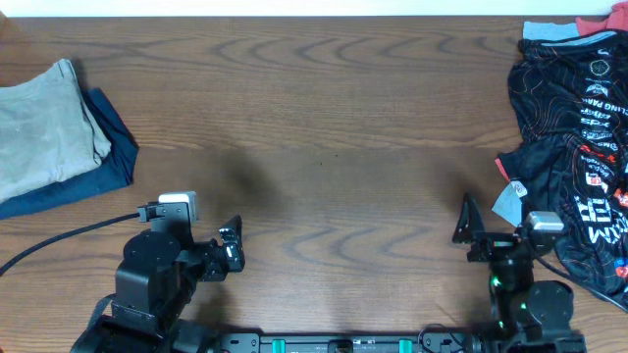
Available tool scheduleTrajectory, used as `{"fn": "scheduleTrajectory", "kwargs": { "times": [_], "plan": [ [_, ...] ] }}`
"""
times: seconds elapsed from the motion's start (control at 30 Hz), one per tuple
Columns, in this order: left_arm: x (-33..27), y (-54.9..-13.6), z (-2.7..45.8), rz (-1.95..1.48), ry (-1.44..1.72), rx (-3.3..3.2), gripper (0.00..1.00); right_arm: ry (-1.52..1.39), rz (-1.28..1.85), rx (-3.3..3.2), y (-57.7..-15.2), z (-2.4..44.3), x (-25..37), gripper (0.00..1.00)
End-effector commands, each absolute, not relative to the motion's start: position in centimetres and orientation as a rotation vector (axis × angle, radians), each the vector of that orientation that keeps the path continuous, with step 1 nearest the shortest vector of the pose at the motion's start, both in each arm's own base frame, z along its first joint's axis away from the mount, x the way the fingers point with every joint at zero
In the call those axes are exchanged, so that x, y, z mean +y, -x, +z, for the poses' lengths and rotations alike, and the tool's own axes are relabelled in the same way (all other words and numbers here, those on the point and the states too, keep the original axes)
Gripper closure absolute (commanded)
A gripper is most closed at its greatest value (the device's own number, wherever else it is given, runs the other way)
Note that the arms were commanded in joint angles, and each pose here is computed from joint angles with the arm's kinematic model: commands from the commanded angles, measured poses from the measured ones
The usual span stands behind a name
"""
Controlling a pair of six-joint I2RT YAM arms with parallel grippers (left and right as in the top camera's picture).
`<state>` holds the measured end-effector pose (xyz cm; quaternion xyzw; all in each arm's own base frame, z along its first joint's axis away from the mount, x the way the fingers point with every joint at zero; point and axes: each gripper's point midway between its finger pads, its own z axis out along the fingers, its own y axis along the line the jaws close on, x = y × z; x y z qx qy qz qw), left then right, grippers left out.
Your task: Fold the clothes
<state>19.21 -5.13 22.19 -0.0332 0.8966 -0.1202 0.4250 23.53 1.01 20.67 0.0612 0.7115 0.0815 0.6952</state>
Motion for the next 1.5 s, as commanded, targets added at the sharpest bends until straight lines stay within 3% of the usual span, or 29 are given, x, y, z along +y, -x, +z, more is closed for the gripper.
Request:
{"fn": "scheduleTrajectory", "kwargs": {
  "times": [0.0,0.27,0.37,1.47],
  "plan": [
    [-5.0,-19.2,22.1,-0.291,0.092,2.242,0.02,-0.131,0.148,1.561,-24.1,19.7,0.6,0.01],
    [-5.0,-19.2,22.1,-0.291,0.092,2.242,0.02,-0.033,0.059,1.551,-24.7,18.0,0.7,0.01],
    [-5.0,-19.2,22.1,-0.291,0.092,2.242,0.02,-0.001,0.06,1.658,-24.6,15.4,1.1,0.01],
    [-5.0,-19.2,22.1,-0.292,0.092,2.243,0.02,0.004,0.07,1.646,-24.6,15.6,1.3,0.01]
  ]
}}
